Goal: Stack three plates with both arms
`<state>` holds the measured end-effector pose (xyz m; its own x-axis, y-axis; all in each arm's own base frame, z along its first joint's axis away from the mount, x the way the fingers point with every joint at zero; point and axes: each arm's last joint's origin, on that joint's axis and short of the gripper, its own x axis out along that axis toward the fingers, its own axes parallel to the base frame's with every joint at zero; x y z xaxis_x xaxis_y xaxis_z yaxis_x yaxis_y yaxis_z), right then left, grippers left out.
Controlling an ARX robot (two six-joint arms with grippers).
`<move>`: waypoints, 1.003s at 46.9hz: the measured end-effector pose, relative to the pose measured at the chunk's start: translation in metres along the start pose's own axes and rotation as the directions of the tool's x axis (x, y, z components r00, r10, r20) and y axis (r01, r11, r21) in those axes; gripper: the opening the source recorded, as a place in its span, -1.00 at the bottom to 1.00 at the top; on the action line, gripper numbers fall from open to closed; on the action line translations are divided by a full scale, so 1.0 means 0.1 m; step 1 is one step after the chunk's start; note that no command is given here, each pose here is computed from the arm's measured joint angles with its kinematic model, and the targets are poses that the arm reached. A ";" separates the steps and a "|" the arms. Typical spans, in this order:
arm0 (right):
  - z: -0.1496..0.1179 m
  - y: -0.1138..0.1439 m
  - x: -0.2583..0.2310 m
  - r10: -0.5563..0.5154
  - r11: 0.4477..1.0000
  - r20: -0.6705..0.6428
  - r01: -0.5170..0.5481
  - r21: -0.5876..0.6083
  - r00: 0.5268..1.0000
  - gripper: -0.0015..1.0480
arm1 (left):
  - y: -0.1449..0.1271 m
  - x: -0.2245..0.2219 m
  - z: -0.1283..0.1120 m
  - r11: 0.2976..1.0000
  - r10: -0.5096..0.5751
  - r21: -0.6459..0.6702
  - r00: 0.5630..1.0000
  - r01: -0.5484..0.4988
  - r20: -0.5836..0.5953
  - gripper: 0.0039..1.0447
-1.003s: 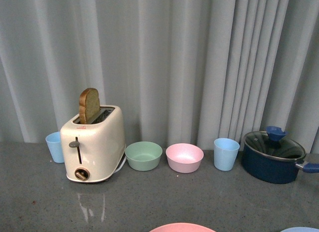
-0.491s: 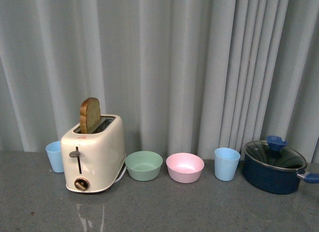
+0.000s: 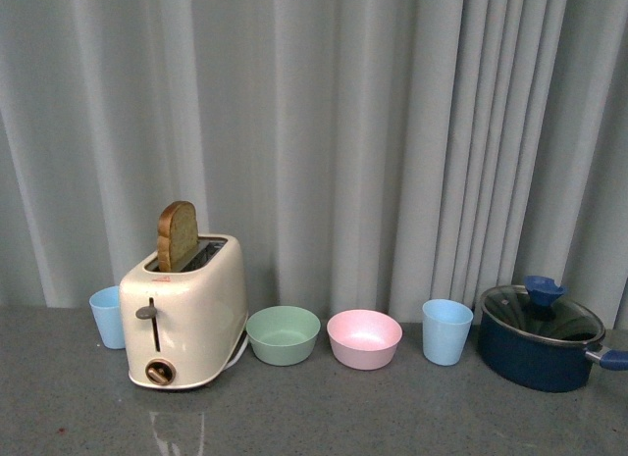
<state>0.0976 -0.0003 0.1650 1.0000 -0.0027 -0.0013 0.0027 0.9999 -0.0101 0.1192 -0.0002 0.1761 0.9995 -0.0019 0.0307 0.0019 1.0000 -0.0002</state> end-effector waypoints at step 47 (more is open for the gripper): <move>0.00 0.00 0.00 0.000 1.000 0.000 0.000 0.000 1.000 0.86 | 0.00 -0.23 -0.03 1.000 0.000 -0.001 1.000 0.000 -0.007 -0.33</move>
<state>0.0976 -0.0003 0.1650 1.0000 -0.0027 -0.0013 0.0027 0.9999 -0.0101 0.0962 -0.0002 0.1725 0.9997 -0.0023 0.0238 0.0023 1.0000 -0.0013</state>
